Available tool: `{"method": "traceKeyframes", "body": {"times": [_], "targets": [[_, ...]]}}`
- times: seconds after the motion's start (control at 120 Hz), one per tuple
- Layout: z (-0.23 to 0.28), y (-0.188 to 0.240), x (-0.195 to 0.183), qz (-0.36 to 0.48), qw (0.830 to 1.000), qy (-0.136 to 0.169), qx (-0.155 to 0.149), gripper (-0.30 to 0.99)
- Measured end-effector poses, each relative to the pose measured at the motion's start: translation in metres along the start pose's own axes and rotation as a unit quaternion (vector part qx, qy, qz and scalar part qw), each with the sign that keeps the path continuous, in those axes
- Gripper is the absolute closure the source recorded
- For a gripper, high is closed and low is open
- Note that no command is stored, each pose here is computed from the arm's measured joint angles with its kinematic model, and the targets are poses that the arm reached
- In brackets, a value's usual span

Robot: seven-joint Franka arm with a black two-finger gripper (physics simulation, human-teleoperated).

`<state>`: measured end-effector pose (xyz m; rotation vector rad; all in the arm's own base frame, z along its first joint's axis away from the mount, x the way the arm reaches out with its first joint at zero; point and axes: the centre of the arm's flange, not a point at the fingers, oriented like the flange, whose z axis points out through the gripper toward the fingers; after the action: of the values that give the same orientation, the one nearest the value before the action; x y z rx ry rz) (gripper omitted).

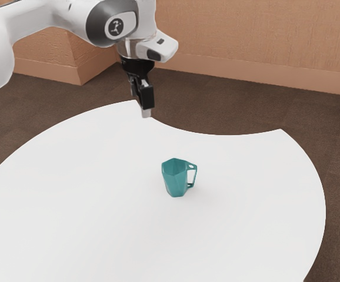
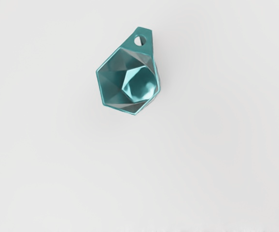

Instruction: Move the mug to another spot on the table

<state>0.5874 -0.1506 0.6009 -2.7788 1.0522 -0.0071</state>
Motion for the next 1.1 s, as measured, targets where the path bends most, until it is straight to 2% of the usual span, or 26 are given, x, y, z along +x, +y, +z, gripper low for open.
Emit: {"method": "traceKeyframes", "body": {"times": [0.083, 0.175, 0.4, 0.6, 0.767, 0.925, 1.1], "targets": [[0.016, 0.001, 0.009, 0.005, 1.000, -0.014, -0.004, 0.00], [0.052, 0.005, 0.034, 0.016, 0.999, -0.040, -0.010, 0.00], [0.128, -0.004, 0.092, 0.024, 0.997, -0.075, -0.009, 0.00], [0.169, 0.001, 0.108, 0.026, 0.995, -0.098, -0.017, 0.00], [0.183, 0.013, 0.118, 0.030, 0.994, -0.099, -0.033, 0.00], [0.209, -0.017, 0.132, 0.022, 0.995, -0.077, -0.053, 0.00], [0.242, -0.019, 0.146, 0.053, 0.995, -0.050, -0.075, 0.00]]}}
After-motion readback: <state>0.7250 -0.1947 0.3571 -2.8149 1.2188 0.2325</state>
